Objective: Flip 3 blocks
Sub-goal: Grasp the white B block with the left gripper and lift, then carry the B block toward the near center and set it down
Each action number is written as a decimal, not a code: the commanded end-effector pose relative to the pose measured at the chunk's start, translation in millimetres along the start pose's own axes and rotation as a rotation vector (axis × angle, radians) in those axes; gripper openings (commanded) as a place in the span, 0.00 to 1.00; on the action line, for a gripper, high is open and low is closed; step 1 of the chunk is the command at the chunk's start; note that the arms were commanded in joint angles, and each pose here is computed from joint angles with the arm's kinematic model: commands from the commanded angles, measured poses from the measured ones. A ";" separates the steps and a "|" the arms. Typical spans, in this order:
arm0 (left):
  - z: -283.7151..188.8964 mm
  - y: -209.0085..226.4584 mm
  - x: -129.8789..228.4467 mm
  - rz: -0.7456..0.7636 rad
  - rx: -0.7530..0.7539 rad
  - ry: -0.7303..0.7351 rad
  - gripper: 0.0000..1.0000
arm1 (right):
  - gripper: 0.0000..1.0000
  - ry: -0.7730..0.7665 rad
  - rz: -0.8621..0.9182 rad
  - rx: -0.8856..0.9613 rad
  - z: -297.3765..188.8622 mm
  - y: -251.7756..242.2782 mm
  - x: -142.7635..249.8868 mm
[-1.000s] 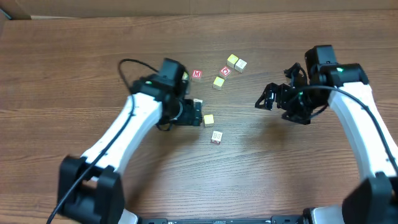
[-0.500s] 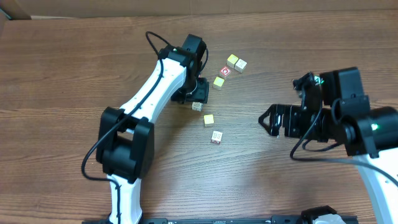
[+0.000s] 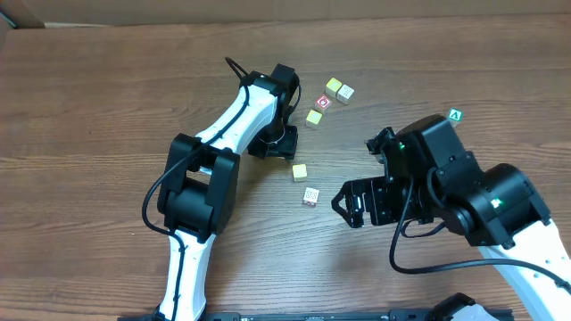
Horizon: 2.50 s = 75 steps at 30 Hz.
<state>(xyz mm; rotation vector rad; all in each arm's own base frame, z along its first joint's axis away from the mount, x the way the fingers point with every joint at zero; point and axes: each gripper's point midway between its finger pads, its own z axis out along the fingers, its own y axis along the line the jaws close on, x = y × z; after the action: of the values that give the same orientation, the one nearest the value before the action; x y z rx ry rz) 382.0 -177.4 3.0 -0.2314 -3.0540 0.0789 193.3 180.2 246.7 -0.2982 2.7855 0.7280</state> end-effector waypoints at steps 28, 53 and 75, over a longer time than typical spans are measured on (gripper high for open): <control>-126.7 28.2 -8.5 -0.139 0.068 -0.131 0.05 | 0.93 -0.188 0.188 0.087 -14.4 -21.7 -39.9; -65.3 -31.6 208.2 -0.090 0.244 -0.095 0.07 | 1.00 -0.182 0.340 0.184 -23.4 -80.2 -46.8; 30.2 -98.8 205.6 -0.069 0.391 0.060 0.07 | 1.00 -0.148 0.352 0.196 -22.5 -81.7 -38.0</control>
<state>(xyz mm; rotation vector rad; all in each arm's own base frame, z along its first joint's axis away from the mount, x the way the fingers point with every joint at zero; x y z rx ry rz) 171.4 -243.7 3.6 -0.1332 -2.9617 0.6517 241.8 104.6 232.6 0.2874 2.7907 0.5129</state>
